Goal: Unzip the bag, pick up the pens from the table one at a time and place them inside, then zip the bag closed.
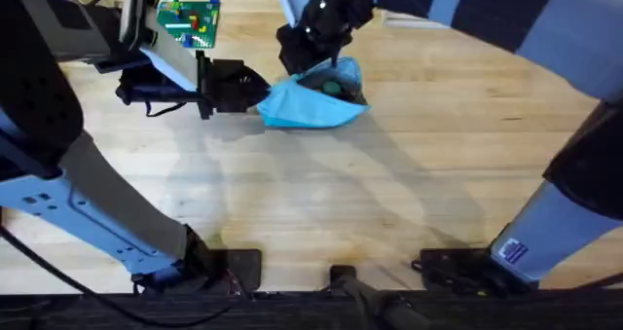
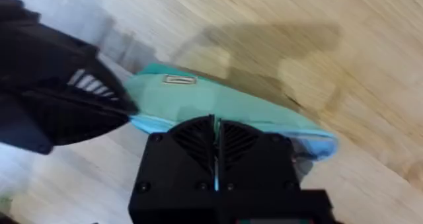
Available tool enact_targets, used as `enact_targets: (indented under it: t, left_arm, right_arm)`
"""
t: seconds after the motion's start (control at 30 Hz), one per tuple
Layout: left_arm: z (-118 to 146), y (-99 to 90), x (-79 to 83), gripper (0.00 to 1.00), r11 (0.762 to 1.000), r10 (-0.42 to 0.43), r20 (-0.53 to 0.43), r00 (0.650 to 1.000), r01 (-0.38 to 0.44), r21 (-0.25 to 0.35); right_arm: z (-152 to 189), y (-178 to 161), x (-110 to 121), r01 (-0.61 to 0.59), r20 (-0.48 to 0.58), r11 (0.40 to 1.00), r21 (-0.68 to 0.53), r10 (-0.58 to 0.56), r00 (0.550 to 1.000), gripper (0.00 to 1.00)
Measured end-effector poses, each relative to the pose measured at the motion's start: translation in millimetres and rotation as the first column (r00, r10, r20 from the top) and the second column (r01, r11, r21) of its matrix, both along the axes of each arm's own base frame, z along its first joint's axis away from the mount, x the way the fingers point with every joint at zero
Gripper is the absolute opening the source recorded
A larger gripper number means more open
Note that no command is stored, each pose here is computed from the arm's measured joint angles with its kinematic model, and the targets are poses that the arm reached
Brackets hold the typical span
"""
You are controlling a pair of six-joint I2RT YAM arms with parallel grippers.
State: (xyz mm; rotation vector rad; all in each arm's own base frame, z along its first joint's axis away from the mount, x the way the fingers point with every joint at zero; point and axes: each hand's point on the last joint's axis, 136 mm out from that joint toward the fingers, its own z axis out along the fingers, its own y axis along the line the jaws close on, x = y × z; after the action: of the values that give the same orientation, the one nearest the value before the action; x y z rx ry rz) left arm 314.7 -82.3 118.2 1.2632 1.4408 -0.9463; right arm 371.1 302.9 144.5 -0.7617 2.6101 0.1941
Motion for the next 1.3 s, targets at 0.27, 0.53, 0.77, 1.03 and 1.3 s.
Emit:
enact_targets:
  t: [0.27, 0.53, 0.77, 1.03, 1.3]
  left_arm:
    - [-5, 4.5, -2.4, 0.041, 1.0, -0.003, -0.016, 1.0, 0.004, 0.03]
    - [-8, 7.7, -3.5, 0.041, 0.999, -0.004, -0.022, 1.0, 0.005, 0.049]
    - [-8, 7.7, -3.6, 0.041, 0.999, -0.004, -0.022, 1.0, 0.005, 0.049]
    - [-8, 7.7, -3.6, 0.041, 0.999, -0.004, -0.022, 1.0, 0.005, 0.049]
    - [-8, 7.7, -3.6, 0.04, 0.999, -0.004, -0.022, 1.0, 0.005, 0.049]
  right_arm:
    - [-2, -55, 31, 0.131, 0.012, 0.99, -0.059, -0.131, 0.991, 0.03]
    - [2, -107, 56, 0.246, 0.071, 0.96, -0.134, -0.238, 0.969, 0.03]
    - [3, -105, 51, 0.234, 0.066, 0.961, -0.147, -0.227, 0.972, 0.03]
    - [2, -105, 50, 0.234, 0.062, 0.96, -0.152, -0.227, 0.972, 0.03]
    - [2, -96, 44, 0.195, 0.066, 0.966, -0.169, -0.187, 0.98, 0.03]
